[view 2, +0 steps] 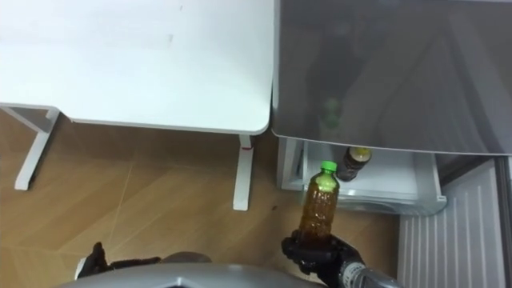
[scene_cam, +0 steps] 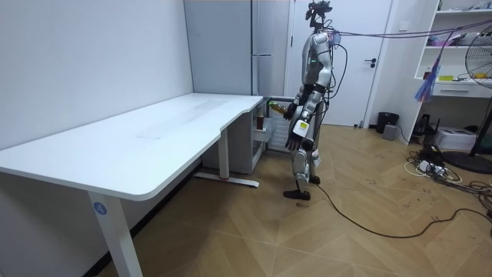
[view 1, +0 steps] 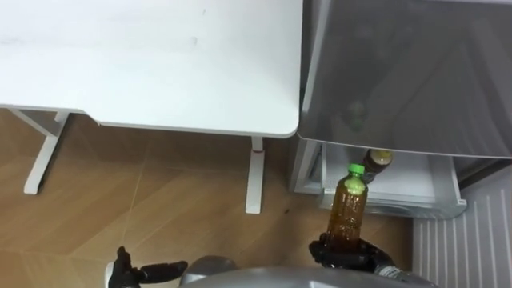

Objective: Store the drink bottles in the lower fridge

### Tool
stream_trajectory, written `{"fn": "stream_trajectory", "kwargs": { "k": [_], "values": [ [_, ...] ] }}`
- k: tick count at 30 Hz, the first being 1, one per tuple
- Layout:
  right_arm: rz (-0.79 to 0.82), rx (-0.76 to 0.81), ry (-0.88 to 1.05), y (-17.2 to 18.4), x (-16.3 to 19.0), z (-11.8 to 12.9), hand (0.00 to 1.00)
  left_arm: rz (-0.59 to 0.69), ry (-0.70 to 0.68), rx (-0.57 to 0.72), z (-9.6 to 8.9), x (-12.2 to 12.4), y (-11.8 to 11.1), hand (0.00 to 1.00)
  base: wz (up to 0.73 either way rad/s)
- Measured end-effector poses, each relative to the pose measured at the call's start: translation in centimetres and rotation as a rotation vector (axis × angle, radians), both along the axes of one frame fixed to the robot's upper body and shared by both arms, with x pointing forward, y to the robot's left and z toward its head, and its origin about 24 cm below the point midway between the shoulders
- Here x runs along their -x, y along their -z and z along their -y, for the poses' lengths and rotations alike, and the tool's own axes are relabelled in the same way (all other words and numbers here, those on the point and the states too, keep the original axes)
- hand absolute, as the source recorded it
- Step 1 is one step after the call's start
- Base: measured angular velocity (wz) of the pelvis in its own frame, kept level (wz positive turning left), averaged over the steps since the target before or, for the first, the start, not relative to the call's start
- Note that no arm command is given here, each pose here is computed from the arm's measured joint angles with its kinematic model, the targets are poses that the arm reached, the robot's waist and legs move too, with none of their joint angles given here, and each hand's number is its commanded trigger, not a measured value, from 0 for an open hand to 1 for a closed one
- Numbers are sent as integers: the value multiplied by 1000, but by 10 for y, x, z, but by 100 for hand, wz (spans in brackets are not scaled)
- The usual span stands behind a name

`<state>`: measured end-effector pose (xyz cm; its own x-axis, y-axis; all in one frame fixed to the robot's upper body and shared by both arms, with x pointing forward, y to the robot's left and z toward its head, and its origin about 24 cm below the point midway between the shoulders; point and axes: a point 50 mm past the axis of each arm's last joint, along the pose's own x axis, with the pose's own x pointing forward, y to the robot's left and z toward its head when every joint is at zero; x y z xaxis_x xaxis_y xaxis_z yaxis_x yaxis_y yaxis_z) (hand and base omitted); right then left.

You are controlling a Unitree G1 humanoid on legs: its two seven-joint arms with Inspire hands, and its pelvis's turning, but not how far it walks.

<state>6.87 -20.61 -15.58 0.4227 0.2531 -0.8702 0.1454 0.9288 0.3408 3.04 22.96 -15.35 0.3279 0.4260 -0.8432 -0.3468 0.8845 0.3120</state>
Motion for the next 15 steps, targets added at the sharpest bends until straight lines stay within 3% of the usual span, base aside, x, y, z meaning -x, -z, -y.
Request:
{"fn": "stream_trajectory", "kwargs": {
  "k": [15],
  "values": [
    [-49, 19, 99, 4, 2, 6, 100, -35, 10, 31, 1, 11, 2, 0, 1]
  ]
}}
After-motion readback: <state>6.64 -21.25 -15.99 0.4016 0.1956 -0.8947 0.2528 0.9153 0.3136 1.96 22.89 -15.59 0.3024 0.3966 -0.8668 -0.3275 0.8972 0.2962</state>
